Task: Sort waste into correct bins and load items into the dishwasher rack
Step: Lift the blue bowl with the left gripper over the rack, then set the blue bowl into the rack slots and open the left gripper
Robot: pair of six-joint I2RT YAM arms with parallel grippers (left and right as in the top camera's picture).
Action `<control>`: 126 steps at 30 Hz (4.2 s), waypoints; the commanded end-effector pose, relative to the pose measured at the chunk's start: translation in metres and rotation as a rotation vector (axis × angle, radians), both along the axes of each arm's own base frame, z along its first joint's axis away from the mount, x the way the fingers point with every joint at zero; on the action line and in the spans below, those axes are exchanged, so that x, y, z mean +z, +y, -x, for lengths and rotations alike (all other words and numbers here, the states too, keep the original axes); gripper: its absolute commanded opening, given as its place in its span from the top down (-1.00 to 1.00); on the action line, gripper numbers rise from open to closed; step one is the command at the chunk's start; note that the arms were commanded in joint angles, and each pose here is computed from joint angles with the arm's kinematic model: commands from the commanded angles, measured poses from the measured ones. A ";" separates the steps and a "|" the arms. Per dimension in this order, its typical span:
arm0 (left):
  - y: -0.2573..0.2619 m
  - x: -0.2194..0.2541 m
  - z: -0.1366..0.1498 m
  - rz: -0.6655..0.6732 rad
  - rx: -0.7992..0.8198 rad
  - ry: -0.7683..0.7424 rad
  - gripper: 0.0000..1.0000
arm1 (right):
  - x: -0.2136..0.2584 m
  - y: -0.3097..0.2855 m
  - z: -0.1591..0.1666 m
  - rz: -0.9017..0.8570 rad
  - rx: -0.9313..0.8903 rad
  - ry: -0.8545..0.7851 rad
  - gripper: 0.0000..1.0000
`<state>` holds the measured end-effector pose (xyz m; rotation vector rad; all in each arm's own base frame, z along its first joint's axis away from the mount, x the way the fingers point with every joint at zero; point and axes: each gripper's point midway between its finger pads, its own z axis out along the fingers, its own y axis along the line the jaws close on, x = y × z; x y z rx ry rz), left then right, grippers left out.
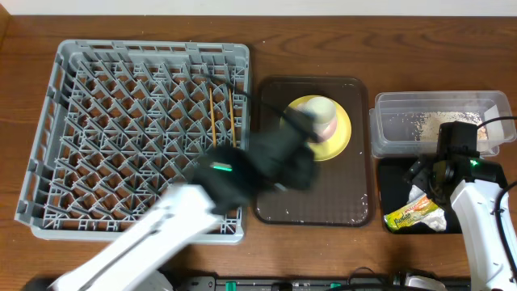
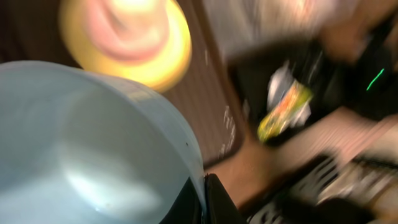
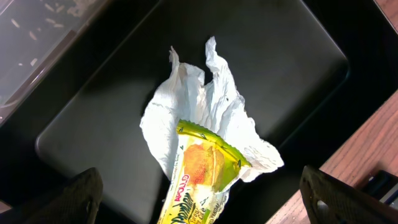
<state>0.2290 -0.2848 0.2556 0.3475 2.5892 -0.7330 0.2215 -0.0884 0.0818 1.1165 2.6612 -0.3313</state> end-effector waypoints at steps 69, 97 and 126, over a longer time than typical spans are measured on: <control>0.211 -0.076 -0.248 1.000 0.129 0.356 -0.70 | 0.007 -0.006 -0.002 0.028 -0.008 -0.014 -0.97; 0.196 -0.117 -0.228 0.922 0.240 0.487 -0.77 | 0.007 -0.006 -0.002 0.028 -0.008 -0.014 -0.99; 0.177 -0.043 -0.184 0.169 0.401 0.027 0.88 | 0.007 -0.006 -0.002 0.028 -0.008 -0.014 -0.99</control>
